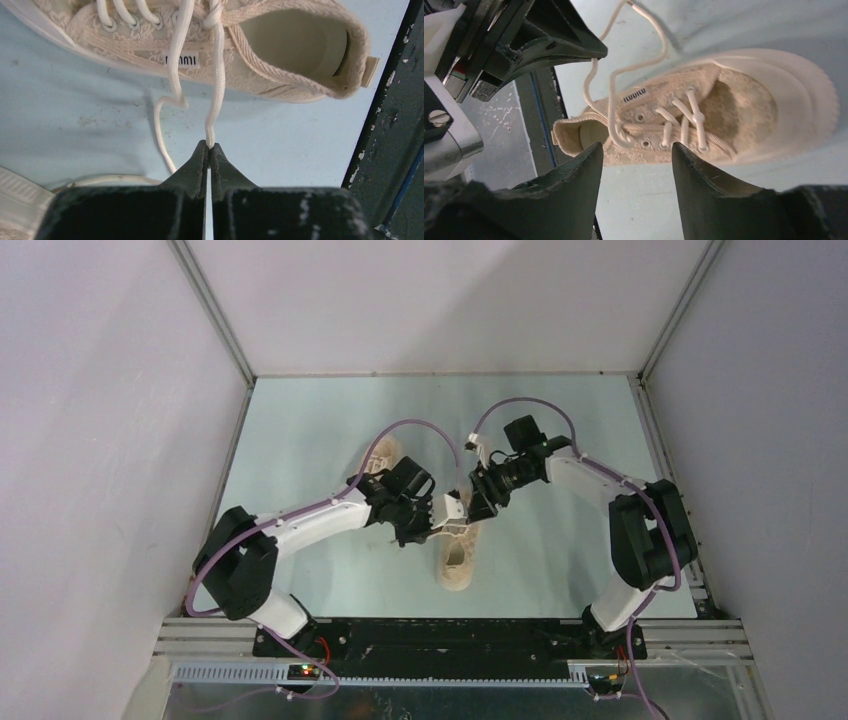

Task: Tie the shoes
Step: Pick up the shoelace at the center of the board.

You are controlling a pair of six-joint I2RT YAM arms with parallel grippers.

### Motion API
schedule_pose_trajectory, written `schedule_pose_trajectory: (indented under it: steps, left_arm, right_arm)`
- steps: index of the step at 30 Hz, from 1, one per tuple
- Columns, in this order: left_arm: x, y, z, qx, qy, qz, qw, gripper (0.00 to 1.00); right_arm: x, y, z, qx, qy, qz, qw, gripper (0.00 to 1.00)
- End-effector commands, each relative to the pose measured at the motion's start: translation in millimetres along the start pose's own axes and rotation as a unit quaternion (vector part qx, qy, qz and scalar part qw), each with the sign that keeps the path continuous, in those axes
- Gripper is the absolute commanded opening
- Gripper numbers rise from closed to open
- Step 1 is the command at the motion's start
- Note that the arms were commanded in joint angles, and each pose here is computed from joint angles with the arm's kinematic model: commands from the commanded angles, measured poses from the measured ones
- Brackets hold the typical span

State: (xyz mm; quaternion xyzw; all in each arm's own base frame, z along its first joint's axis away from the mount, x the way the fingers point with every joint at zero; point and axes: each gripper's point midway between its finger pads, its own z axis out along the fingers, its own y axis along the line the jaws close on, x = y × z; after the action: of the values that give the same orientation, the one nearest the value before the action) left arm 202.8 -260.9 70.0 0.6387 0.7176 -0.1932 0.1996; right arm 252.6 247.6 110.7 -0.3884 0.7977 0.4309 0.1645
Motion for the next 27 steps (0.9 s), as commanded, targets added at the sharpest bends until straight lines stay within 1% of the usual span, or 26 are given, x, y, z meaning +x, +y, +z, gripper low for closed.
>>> schedule_pose_trajectory:
  steps: [1,5,10,13,15,16,17,18,19,23,27]
  left_arm:
    - [-8.7,-3.2,-7.3,-0.002,-0.033,-0.026,0.999,0.0]
    - [-8.2,-3.9,-6.7,-0.002,-0.038,-0.03,0.999,0.0]
    - [-7.6,-5.8,-5.6,0.0,-0.042,-0.034,0.999,0.0]
    - [-7.5,-4.6,-6.0,-0.004,-0.041,-0.034,0.999,0.0]
    - [-6.2,-3.7,-6.4,-0.008,-0.04,-0.032,0.999,0.0]
    - [-3.6,-3.2,-6.0,-0.01,-0.036,-0.032,0.999,0.0]
    - [-3.0,-2.8,-6.9,-0.013,-0.036,-0.03,0.999,0.0]
    - [2.2,-2.3,-6.4,-0.016,-0.027,-0.025,0.999,0.0]
    - [3.9,-1.4,-7.9,-0.021,-0.025,-0.02,0.999,0.0]
    - [25.9,-0.7,-12.5,-0.041,0.007,0.005,0.999,0.0]
    - [46.3,-6.2,-17.3,-0.045,0.032,0.03,0.998,0.0]
  right_arm:
    - [-27.1,15.8,10.3,-0.059,-0.033,-0.03,0.997,0.56]
    - [-23.1,19.9,18.1,-0.082,-0.022,-0.027,0.996,0.57]
    - [-11.5,20.6,34.0,-0.087,0.004,-0.026,0.996,0.57]
    - [-4.6,17.6,45.5,-0.078,0.024,-0.027,0.996,0.54]
    - [-1.1,16.2,48.9,-0.075,0.037,-0.021,0.996,0.45]
    - [0.2,14.5,48.6,-0.069,0.042,-0.015,0.997,0.31]
    - [-1.2,12.1,46.2,-0.062,0.04,-0.012,0.997,0.24]
    - [-2.8,9.3,42.8,-0.048,0.039,-0.006,0.998,0.09]
    - [-4.1,3.7,36.7,-0.037,0.035,0.004,0.999,0.01]
    - [-10.6,-17.2,4.2,0.013,0.005,0.036,0.999,0.0]
    - [-0.4,-39.2,-19.3,0.056,0.005,0.072,0.996,0.0]
